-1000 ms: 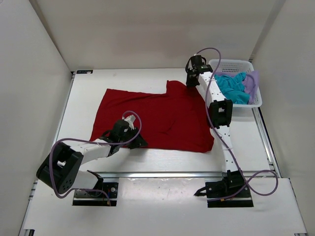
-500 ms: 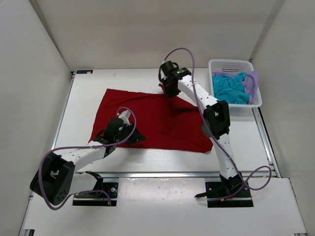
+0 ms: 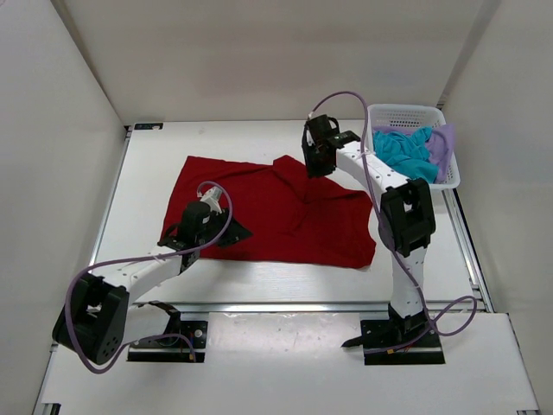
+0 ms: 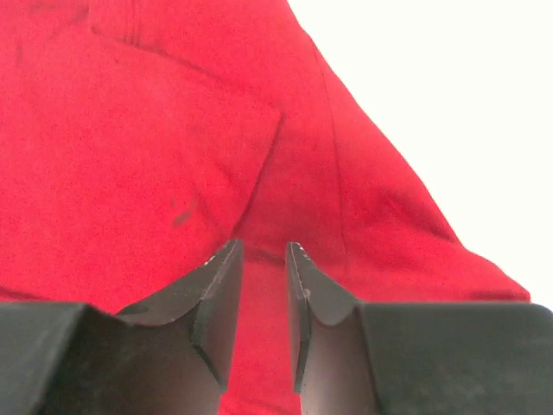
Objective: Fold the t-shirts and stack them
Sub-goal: Fold the flattened tshirt in 1/3 of the way, then grap the side of the flattened tshirt furthest away from the robot with both arms, then fold the other side of the tshirt into a rectangle
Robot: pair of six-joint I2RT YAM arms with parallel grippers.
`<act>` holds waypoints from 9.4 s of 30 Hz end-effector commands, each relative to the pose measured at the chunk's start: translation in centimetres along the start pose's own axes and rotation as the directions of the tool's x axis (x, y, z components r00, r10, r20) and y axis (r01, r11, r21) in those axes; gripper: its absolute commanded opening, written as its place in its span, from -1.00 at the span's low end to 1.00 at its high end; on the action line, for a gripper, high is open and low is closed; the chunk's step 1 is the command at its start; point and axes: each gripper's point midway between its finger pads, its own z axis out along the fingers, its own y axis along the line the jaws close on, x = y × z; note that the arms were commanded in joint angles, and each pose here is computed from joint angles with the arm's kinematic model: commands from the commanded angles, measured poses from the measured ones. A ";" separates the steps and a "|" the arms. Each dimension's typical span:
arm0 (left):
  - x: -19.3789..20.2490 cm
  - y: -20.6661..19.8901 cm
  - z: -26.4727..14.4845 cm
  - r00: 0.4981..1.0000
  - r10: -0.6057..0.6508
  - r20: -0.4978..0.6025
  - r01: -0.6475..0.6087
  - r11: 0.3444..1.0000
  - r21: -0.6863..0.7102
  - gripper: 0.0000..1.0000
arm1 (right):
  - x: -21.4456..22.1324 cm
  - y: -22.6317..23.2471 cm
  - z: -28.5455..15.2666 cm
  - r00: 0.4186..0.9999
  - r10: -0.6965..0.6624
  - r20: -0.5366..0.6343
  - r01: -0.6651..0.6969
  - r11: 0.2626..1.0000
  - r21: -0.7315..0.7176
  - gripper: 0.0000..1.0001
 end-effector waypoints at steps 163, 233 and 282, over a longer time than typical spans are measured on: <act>-29.9 17.9 -4.3 0.865 -0.188 0.466 0.387 0.841 -0.379 -1.00 | 1.1 -9.6 -7.5 0.987 0.136 0.086 -0.134 0.991 -0.027 -1.00; -7.8 2.6 2.6 0.976 -0.125 0.178 0.138 0.988 -0.064 -0.34 | 12.7 2.9 -3.4 0.984 0.170 0.049 -0.153 0.956 -0.250 -1.00; -9.3 10.6 6.1 0.934 -0.321 0.157 0.346 0.921 -0.177 -0.36 | 26.8 2.7 -4.5 0.979 0.188 -0.079 -0.201 0.956 -0.215 -1.00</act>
